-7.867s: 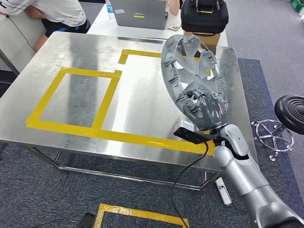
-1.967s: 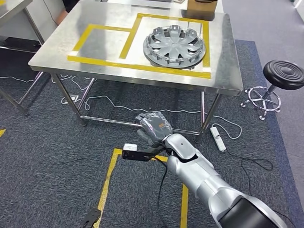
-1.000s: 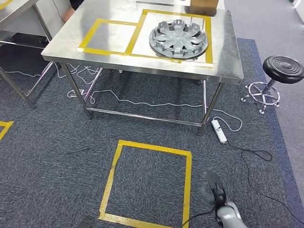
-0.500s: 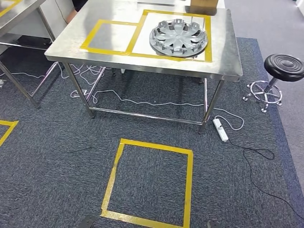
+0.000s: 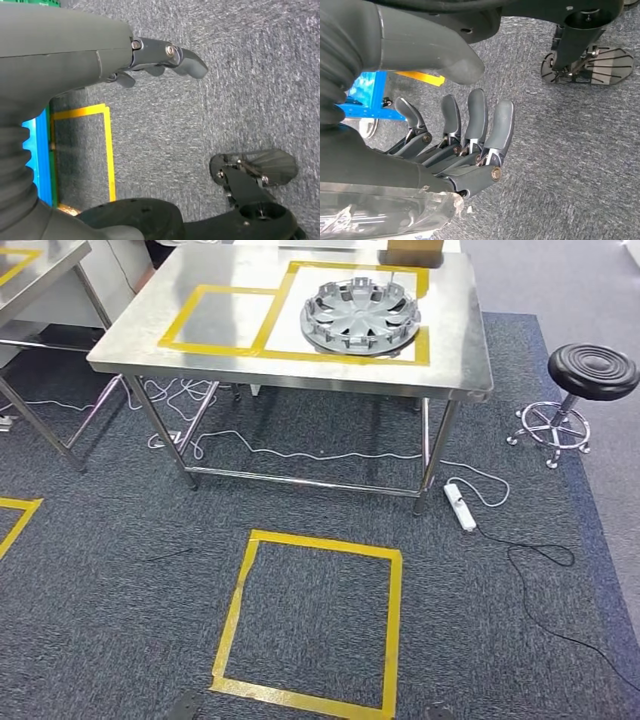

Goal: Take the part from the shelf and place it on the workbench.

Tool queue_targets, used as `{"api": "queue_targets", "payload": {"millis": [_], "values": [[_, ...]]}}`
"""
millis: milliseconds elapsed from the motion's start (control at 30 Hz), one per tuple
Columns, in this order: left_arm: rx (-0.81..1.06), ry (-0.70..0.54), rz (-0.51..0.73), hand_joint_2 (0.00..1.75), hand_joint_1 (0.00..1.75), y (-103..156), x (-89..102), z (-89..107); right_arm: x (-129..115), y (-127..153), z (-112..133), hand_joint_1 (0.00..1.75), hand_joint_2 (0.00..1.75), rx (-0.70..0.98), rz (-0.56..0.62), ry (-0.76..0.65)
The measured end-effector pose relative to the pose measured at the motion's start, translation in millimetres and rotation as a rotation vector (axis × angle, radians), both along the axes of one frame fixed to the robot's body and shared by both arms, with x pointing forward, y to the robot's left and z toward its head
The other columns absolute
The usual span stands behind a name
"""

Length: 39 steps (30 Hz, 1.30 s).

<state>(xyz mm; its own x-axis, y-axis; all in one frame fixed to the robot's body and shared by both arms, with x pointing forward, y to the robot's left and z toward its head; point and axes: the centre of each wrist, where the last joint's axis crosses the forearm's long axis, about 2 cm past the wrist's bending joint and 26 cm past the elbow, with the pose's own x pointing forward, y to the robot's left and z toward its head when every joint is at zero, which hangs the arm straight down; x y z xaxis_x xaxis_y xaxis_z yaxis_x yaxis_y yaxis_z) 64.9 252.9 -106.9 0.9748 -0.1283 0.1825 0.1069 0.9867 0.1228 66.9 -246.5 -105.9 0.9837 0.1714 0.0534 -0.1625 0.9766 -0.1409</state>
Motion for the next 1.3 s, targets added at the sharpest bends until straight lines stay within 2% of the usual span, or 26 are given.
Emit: {"api": "queue_targets", "payload": {"millis": [367, 900, 1300], "values": [[0.005, -0.016, 0.0, 1.75, 0.0, -0.5, 0.2, 0.1, 0.3, 0.9, 0.1, 1.75, 1.75, 0.008, 0.01, -0.057], [0.02, -0.032, 0.003, 1.75, 0.0, -1.3, 0.5, 0.3, 0.7, 0.1, 0.2, 1.75, 1.75, 0.012, -0.051, -0.116], [0.013, -0.035, 0.002, 1.75, 0.0, -5.5, 1.9, 0.9, 2.4, 0.2, 0.7, 1.75, 1.75, -0.044, -0.01, -0.134]]}}
